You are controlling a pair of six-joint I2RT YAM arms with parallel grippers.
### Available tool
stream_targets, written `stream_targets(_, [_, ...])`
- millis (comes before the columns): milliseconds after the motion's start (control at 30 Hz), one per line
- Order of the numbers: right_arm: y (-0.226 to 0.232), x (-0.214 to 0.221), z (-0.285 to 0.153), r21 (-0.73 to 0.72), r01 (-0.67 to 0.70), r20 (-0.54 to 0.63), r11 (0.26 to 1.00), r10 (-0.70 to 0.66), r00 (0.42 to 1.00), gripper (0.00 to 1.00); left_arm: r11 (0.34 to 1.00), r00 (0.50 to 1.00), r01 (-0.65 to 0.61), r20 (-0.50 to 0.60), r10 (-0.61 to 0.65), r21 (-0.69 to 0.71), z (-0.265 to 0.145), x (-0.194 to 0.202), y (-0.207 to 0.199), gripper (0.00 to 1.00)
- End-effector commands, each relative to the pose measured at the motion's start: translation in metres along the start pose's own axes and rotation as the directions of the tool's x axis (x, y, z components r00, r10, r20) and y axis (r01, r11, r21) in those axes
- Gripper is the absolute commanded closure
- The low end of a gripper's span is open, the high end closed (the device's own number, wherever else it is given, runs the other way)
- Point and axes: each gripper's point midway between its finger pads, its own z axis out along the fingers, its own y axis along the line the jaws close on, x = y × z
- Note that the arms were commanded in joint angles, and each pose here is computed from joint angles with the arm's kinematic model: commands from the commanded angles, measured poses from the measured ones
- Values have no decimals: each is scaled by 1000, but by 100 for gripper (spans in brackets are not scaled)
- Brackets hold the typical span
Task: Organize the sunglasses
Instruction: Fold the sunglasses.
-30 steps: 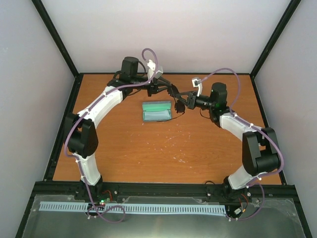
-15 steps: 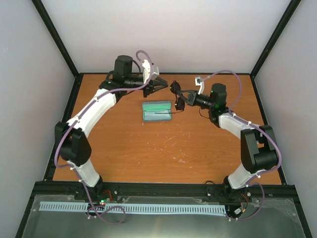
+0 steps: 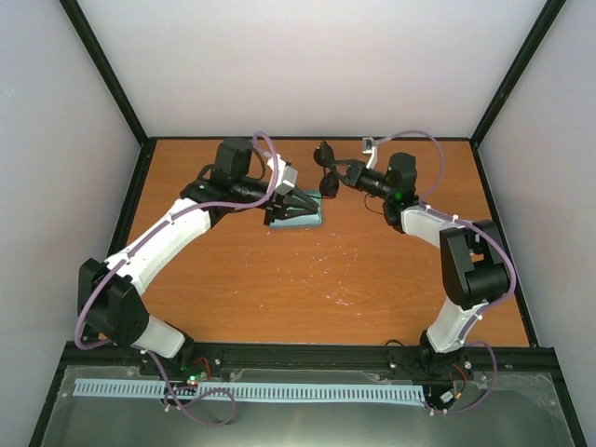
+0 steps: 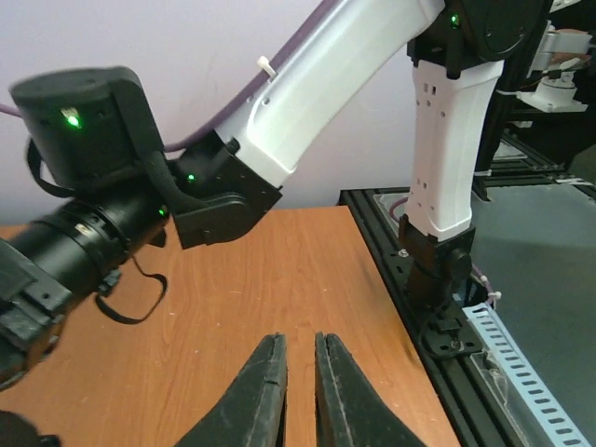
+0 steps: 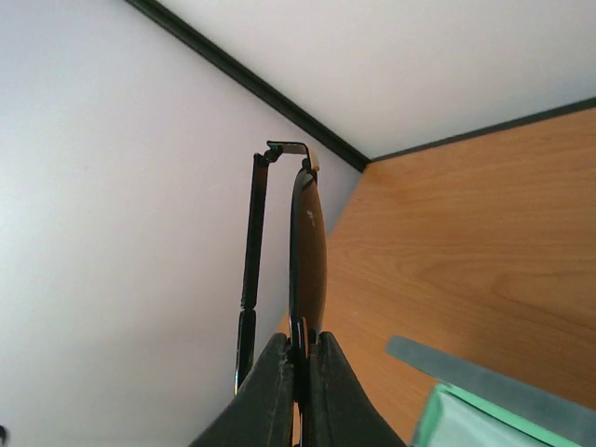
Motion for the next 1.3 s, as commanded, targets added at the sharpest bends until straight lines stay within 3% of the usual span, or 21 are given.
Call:
stream_targets(0, [50,-12,14,-140,42,12,989,-40,999,97,998,1000,-16,27,15,54,3,-9,-15,87])
stream_targets(700, [134,54,-15,-299,48,-216,953,-116,969,97,992,991,-126,37,127,-14,13,-19,20,87])
stream_targets(833, [114,55,-12,-194,99,-219,976,-141,965,97,986,987,-157,27,158,-48,12,-26,27,87])
stream_targets(1100, [53,91,5,-96,91,-376,991,-120,919,97,930,965,-248,17,263,-271,-30,-66,61,86])
stream_targets(1267, [24,80,18,-58,45,-344,997,-62,937,97,934,962,-262,8,272,-243,-43,-70,42,88])
